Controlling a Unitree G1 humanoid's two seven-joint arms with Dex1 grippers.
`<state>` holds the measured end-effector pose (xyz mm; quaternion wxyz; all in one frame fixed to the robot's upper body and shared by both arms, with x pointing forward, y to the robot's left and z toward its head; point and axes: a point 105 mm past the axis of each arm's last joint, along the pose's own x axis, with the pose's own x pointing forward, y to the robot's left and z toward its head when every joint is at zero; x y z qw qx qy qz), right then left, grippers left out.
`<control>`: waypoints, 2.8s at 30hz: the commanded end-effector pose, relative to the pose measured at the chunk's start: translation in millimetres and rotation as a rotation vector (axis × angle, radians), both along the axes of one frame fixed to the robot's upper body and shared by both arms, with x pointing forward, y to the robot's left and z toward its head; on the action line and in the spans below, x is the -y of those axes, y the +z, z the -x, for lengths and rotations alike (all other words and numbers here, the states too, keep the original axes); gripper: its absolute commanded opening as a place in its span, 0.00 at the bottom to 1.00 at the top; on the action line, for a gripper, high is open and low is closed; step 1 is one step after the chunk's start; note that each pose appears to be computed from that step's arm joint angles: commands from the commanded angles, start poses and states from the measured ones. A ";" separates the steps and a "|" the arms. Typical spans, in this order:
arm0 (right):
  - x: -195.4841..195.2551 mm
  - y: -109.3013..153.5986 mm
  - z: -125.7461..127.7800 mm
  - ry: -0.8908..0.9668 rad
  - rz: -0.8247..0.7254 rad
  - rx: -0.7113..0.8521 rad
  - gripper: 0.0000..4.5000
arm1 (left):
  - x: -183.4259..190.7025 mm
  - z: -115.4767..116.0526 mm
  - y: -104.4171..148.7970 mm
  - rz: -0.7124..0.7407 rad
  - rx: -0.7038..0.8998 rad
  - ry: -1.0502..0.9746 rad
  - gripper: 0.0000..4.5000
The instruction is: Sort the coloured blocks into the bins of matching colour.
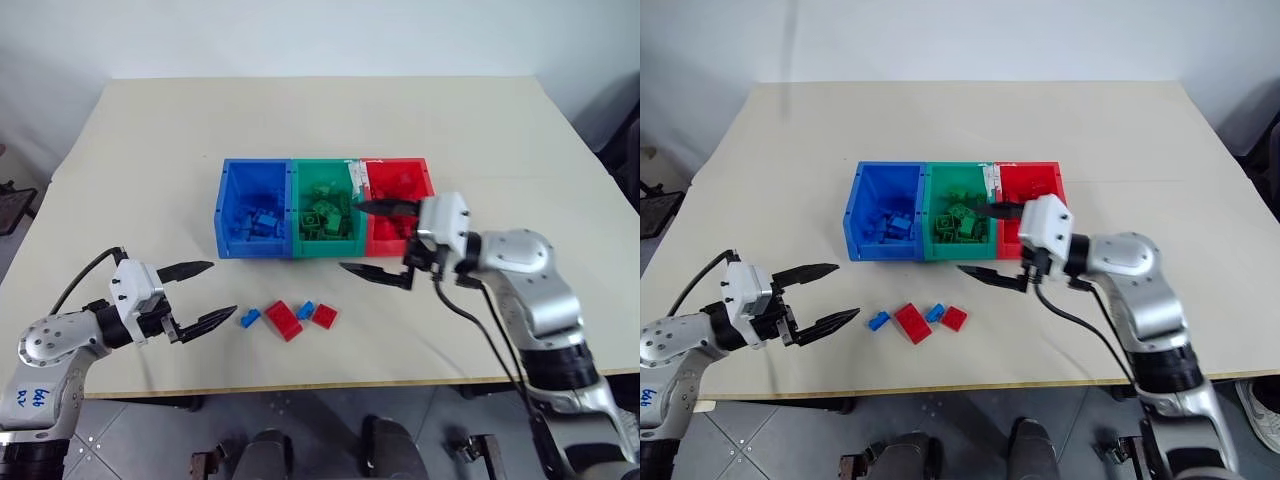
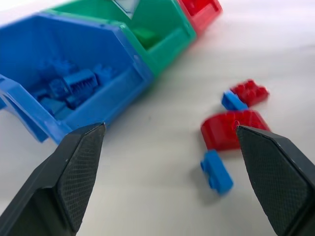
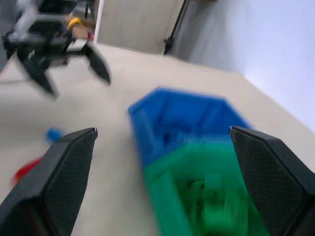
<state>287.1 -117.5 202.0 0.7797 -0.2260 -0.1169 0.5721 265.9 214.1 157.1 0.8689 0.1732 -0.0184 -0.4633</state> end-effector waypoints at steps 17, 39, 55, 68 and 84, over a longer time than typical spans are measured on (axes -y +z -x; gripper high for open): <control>7.0 -39.1 18.6 -0.062 0.279 -0.266 0.99 | 7.6 0.6 0.2 -0.057 0.022 -0.117 1.00; -67.7 -75.9 -5.2 -0.113 0.424 -0.416 0.33 | 25.5 25.5 -9.1 -0.051 -0.031 -0.218 1.00; 52.3 36.5 -100.1 -0.571 0.027 -0.167 0.31 | 67.2 2.4 18.4 0.233 0.101 -0.012 1.00; 45.8 38.9 -83.7 -0.370 -0.040 -0.084 0.99 | 44.0 -14.6 21.3 0.162 0.106 0.023 1.00; 70.2 -24.7 25.1 0.002 0.094 -0.028 0.99 | 17.4 7.8 -7.5 -0.134 -0.241 -0.167 1.00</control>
